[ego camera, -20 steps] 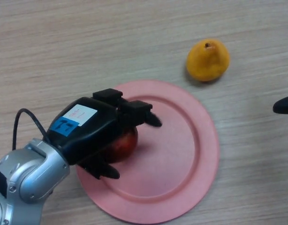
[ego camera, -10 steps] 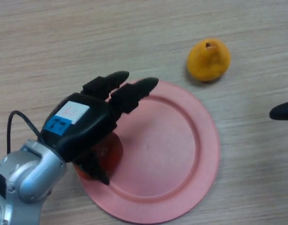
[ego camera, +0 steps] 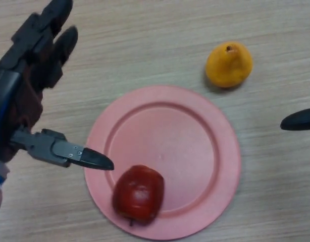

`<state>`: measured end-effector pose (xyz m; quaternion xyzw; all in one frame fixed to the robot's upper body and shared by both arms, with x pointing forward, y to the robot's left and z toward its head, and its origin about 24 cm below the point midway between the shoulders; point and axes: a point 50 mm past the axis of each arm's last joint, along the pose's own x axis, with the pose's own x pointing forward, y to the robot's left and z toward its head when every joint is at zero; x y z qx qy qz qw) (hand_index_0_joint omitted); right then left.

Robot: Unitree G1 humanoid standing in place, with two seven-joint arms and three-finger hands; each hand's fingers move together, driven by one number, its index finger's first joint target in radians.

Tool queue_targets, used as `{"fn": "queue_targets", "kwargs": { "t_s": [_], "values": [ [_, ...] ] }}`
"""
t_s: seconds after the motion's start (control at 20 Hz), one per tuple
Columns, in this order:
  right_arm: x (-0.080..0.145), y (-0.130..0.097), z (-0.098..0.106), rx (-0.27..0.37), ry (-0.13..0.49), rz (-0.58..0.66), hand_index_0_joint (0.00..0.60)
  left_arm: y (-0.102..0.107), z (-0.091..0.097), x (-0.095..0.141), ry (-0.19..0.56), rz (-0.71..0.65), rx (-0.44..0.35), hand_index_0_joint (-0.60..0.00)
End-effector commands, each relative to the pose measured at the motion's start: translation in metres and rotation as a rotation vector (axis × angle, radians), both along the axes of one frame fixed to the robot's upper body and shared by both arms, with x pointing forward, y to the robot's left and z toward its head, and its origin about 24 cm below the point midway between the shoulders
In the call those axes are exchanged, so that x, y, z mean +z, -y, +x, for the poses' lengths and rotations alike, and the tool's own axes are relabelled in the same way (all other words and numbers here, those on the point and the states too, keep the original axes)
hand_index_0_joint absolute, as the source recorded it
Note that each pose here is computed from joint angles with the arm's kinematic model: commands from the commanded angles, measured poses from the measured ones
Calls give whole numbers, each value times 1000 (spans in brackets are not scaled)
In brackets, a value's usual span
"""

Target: Pick up the red apple and place it on the plate

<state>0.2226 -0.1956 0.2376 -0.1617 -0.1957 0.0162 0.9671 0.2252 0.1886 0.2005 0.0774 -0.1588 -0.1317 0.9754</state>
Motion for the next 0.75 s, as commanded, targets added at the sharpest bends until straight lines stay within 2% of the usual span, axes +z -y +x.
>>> {"fn": "queue_targets", "kwargs": {
  "t_s": [0.05, 0.2, 0.35, 0.5, 0.75],
  "values": [
    [24, 2, -13, -27, 195, -27, 0, -12, -12, 39, 183, 0, 83, 0],
    [23, 2, -13, -12, 188, -43, 0, -12, -12, 42, 162, -63, 94, 0],
    [17, 3, -11, -5, 160, -49, 0, -15, -13, 39, 101, -99, 100, 0],
    [17, 5, -12, -3, 156, -58, 0, -10, -12, 43, 116, -84, 104, 0],
    [14, 2, -8, 19, 157, -68, 0, -6, -9, 51, 186, -81, 106, 0]
  ]
}}
